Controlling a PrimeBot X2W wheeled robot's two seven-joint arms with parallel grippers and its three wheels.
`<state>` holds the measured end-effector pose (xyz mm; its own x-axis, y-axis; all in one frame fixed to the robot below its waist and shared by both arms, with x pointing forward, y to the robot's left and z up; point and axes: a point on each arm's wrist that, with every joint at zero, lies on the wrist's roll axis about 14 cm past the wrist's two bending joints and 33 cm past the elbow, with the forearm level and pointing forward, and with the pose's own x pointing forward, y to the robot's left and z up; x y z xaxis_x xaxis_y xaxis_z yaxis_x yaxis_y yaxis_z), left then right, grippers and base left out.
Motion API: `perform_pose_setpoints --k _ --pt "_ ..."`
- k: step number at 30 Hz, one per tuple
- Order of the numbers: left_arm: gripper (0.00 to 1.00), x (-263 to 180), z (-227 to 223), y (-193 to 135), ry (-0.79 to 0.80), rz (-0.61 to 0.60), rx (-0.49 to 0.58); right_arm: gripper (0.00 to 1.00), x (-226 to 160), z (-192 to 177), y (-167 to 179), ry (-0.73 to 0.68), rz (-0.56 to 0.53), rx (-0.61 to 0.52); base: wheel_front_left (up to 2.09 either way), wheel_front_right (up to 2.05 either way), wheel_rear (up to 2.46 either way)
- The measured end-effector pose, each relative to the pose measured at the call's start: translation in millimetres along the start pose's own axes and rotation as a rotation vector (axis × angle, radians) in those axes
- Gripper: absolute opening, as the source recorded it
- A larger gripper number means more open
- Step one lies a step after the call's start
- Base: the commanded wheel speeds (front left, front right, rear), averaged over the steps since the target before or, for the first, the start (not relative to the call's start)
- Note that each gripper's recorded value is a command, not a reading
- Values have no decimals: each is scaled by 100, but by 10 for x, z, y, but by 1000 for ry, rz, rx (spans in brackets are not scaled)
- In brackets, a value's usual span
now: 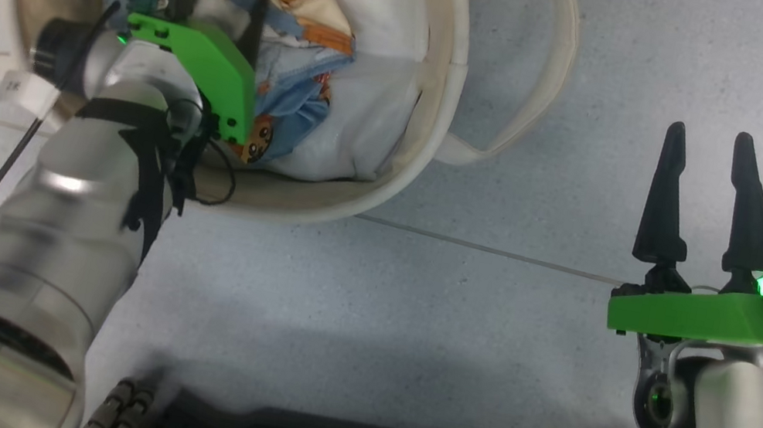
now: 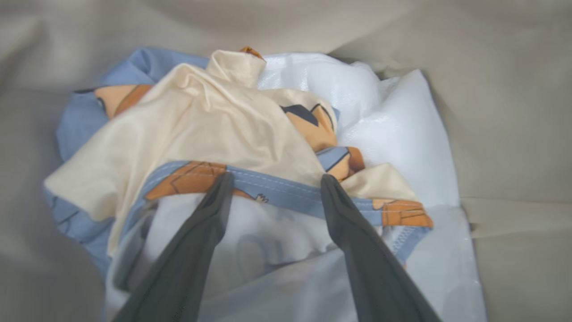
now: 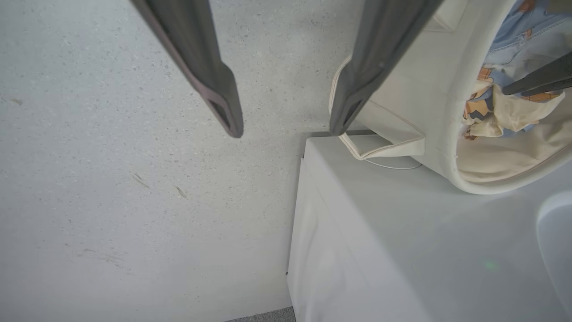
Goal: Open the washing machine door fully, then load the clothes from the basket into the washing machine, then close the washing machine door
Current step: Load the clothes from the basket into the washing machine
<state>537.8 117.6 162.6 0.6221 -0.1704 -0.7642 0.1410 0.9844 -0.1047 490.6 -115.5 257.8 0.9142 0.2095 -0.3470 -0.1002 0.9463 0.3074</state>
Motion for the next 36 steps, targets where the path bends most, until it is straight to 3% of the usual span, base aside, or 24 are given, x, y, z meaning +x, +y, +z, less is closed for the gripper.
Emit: perform_pose_setpoints --k 10,18,19,27,36 --pt "100 48 -206 269 85 153 72 100 23 -141 -11 26 3 -8 0 0 0" --pt "100 51 -317 230 125 108 115 100 39 -219 30 40 17 -16 0 0 0" --pt "0 53 -326 212 127 94 109 100 31 -234 29 44 17 -16 0 0 0" --pt "0 45 -305 183 97 67 70 100 39 -267 44 50 21 -16 0 0 0" --pt "0 -90 87 278 -76 102 58 100 69 -109 155 13 46 -16 0 0 0"
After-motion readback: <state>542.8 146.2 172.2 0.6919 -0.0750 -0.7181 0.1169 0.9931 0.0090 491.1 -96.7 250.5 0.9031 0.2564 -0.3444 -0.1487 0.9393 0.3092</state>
